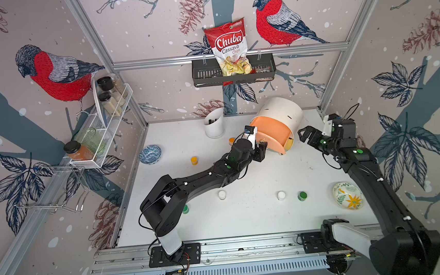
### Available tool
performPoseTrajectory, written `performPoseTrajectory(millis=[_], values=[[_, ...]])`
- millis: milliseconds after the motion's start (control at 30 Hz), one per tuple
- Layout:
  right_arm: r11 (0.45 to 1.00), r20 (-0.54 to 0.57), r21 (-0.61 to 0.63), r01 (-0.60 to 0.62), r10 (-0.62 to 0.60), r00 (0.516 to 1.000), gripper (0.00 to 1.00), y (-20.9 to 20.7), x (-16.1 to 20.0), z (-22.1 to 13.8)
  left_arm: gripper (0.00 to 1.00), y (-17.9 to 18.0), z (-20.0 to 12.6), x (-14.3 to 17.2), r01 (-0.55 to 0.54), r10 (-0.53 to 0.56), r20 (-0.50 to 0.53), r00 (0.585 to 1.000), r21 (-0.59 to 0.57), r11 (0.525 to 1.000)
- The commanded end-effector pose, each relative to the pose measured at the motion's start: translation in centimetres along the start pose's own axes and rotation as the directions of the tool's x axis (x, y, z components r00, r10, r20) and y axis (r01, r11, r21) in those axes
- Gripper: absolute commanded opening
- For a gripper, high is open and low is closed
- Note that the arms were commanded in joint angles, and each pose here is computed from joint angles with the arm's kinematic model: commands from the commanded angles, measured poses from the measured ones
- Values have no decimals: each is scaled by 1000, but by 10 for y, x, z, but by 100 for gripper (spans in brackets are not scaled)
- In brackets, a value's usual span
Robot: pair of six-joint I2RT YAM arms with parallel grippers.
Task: Put the paint cans in the drawer according to color
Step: Open the drawer in the storage box, then pick up the paint can at the center of the board.
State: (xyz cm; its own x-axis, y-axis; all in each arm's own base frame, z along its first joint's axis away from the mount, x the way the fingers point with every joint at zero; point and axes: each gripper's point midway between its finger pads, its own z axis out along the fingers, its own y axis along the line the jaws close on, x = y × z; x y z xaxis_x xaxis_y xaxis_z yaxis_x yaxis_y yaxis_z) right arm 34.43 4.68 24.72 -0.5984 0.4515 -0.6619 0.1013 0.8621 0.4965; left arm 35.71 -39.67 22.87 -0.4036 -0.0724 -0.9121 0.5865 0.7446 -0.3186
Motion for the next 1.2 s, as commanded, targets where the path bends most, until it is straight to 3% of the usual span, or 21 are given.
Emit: performPoseTrajectory(millis=[0, 367, 467, 667, 1067, 1167], values=[[997, -62, 67, 23, -19, 998, 100, -12, 24, -4, 63, -4, -13, -17, -18, 18, 41, 999, 4, 1000], [992, -231, 67, 108, -90, 969, 98, 14, 119, -25, 66, 2, -74, -34, -51, 52, 44, 998, -25, 998], [989, -271, 54, 141, -121, 955, 92, 22, 147, -25, 67, 6, -95, -42, -51, 53, 51, 997, -48, 998], [979, -341, 69, 191, -157, 927, 90, 26, 191, -27, 69, 22, -127, -35, -59, 64, 40, 997, -106, 993], [963, -493, 75, 259, -191, 849, 89, 14, 255, -17, 70, 38, -146, -6, -35, 35, -2, 999, -134, 990], [949, -503, 129, 288, -188, 844, 86, -2, 259, -9, 70, 40, -146, 2, -27, 24, -18, 1000, -133, 991]])
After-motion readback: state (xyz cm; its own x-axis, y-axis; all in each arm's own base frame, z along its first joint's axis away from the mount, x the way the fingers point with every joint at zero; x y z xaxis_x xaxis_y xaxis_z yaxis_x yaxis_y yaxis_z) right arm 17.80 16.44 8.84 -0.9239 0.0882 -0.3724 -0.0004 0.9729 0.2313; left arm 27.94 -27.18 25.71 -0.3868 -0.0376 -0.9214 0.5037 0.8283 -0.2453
